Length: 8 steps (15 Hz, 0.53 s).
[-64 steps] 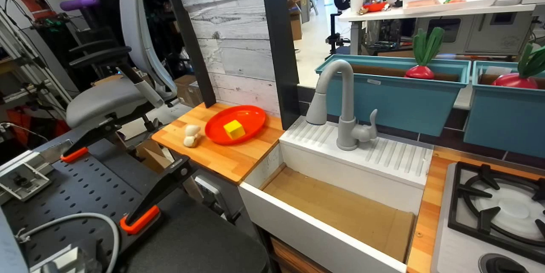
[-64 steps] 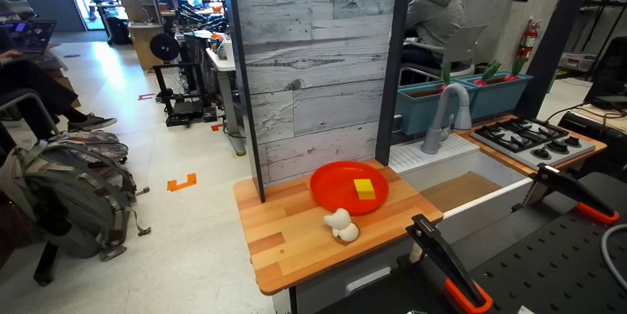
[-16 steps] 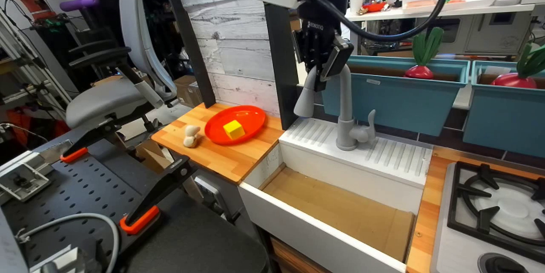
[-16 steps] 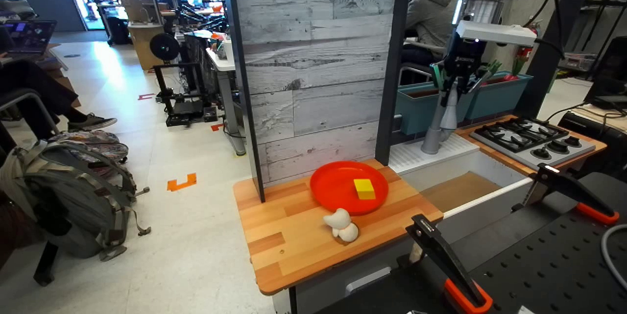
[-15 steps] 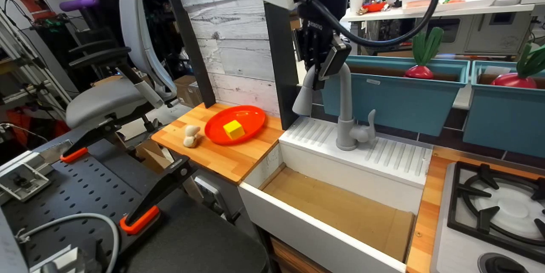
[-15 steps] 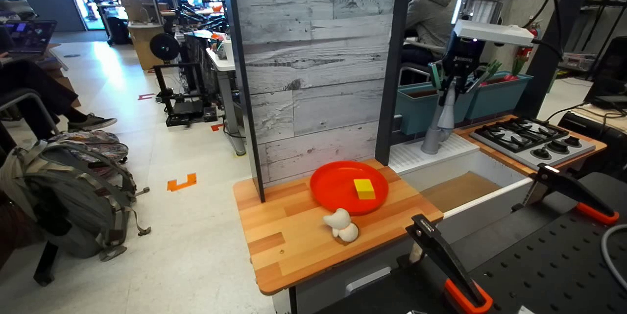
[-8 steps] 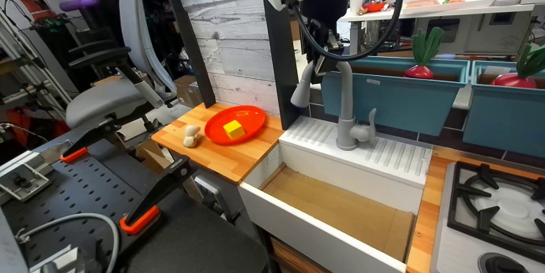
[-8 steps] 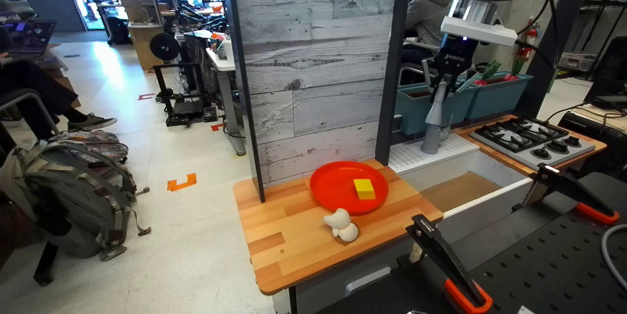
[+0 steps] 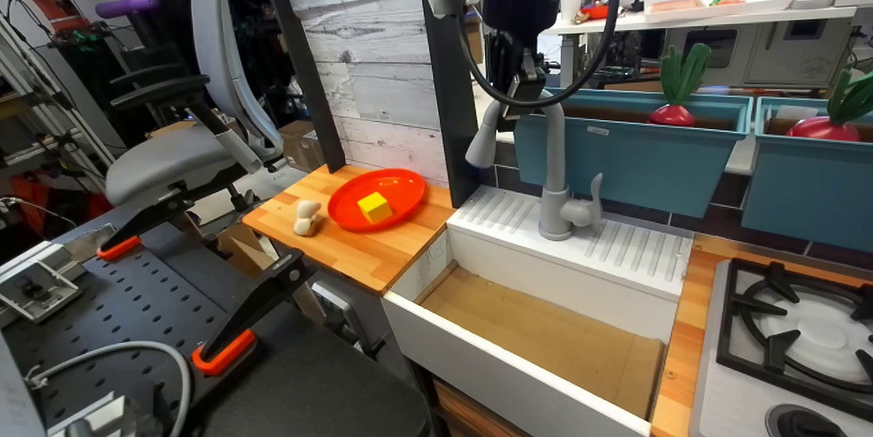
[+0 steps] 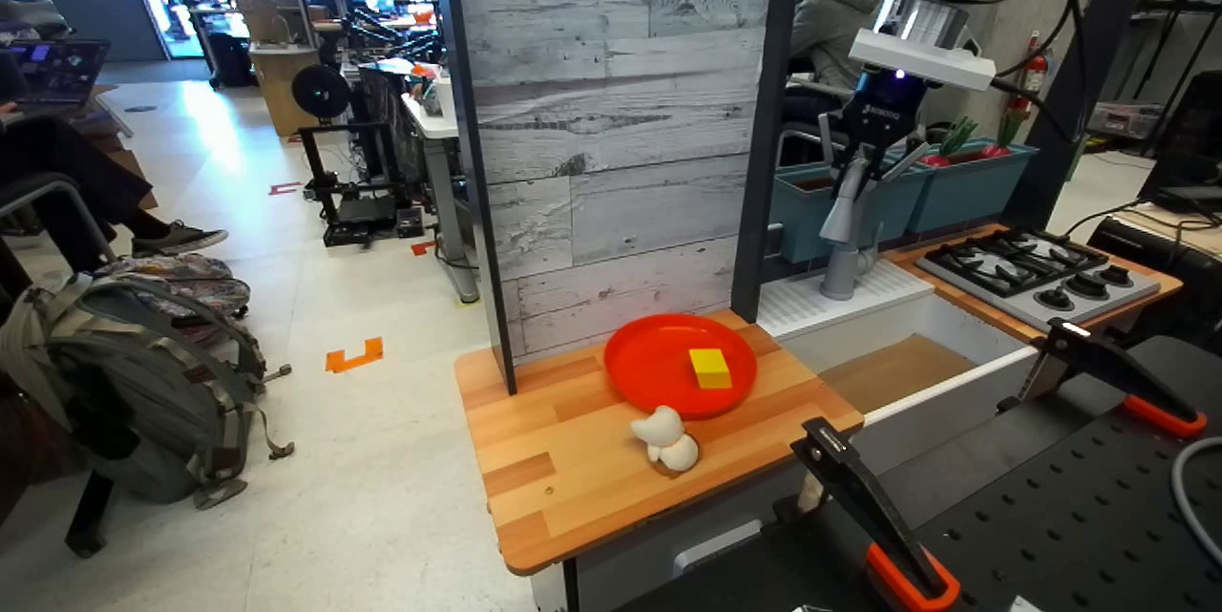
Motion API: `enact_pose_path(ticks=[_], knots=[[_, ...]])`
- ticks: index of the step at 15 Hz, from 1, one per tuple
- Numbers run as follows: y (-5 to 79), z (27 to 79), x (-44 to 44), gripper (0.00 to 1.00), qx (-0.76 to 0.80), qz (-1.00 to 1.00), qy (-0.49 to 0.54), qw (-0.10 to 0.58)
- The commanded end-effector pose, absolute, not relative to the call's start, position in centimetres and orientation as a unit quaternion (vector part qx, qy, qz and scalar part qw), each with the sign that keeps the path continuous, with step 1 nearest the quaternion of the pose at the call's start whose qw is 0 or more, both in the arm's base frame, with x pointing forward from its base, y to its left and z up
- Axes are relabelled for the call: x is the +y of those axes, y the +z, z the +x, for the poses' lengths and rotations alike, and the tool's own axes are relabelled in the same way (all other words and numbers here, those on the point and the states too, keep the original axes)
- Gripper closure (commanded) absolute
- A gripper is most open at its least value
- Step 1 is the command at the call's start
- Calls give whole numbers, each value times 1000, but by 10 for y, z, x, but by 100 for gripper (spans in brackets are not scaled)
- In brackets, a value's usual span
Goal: Turn the tap faucet to the left
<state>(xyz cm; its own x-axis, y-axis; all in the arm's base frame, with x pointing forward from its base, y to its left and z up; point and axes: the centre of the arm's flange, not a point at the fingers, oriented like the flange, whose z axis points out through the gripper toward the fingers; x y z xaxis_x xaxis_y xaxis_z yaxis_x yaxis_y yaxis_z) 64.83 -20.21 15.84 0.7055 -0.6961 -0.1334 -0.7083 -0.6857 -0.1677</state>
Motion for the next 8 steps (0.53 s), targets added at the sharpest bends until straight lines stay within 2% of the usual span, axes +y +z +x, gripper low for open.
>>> enact_pose_path(ticks=[1,8], knots=[[175,673,-182,51,389,-912,6,132],[181,672,-169,1,381,-916,0,126]])
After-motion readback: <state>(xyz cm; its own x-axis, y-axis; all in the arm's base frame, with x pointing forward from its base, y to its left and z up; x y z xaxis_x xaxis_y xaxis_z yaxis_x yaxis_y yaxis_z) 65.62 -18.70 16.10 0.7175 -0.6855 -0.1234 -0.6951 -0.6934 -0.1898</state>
